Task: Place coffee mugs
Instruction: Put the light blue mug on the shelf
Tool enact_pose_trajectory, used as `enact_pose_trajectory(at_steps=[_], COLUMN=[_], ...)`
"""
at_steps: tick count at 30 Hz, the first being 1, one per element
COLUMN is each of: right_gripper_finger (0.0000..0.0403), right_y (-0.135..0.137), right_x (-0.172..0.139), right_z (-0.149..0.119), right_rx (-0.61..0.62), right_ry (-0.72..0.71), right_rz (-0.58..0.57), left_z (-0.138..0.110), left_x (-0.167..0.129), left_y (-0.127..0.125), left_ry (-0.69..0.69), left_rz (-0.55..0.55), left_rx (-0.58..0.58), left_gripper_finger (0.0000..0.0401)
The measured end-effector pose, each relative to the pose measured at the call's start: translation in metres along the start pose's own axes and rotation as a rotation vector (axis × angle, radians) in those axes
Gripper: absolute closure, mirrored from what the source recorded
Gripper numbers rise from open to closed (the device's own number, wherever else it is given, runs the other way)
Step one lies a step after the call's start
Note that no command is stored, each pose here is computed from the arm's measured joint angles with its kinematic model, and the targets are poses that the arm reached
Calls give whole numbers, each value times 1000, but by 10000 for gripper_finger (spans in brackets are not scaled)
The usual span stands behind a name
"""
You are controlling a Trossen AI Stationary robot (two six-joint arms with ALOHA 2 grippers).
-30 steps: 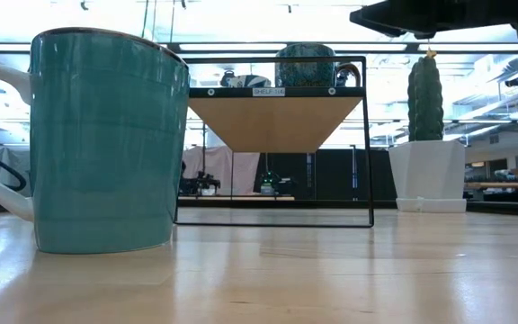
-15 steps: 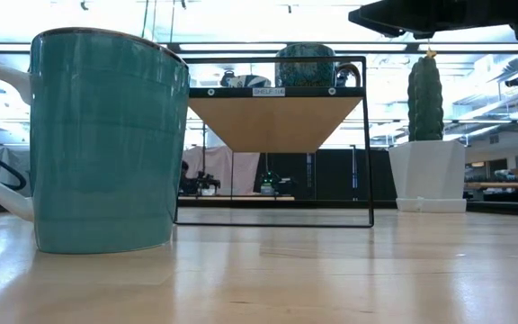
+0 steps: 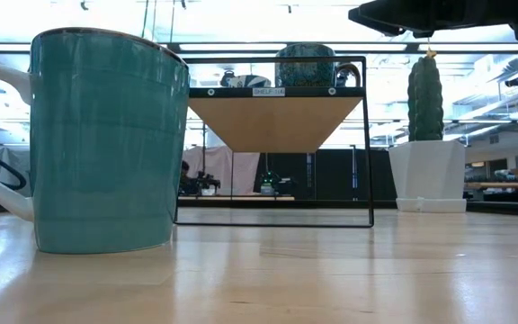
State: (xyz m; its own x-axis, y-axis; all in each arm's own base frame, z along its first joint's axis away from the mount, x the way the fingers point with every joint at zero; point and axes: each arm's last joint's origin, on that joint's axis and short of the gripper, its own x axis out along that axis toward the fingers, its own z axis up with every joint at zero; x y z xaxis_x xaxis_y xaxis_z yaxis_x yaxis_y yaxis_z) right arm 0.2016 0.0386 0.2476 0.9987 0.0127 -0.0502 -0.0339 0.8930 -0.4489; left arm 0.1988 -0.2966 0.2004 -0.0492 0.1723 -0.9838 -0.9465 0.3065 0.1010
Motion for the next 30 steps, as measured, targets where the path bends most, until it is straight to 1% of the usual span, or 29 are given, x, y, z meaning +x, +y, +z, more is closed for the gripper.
enact_pose_trajectory(at_steps=[3,6,7,12,15,20,24,26,28,30], right_gripper_finger=[207,207,207,207,207,207,207,207,207,207], right_y=[0,0,0,0,0,0,0,0,0,0], right_x=[0,0,0,0,0,0,0,0,0,0], right_z=[0,0,0,0,0,0,0,0,0,0], right_rx=[0,0,0,0,0,0,0,0,1,0], right_ry=[0,0,0,-1,-1,-1,-1,-1,-1,-1], right_rz=[0,0,0,0,0,0,0,0,-1,0], left_z=[2,4,5,7,8,20,38,49,62,77], left_x=[0,0,0,0,-4,-25,-49,-61,-73,-84], left_y=[2,3,4,6,8,21,38,45,48,51], left_ry=[-39,-77,-84,-105,-86,-90,-106,-115,-133,-168], left_rz=[3,6,10,38,47,31,31,4,-68,-131], left_rx=[10,43,55,108,135,170,211,224,249,250], left_gripper_finger=[290,334,342,342,342,342,342,342,342,342])
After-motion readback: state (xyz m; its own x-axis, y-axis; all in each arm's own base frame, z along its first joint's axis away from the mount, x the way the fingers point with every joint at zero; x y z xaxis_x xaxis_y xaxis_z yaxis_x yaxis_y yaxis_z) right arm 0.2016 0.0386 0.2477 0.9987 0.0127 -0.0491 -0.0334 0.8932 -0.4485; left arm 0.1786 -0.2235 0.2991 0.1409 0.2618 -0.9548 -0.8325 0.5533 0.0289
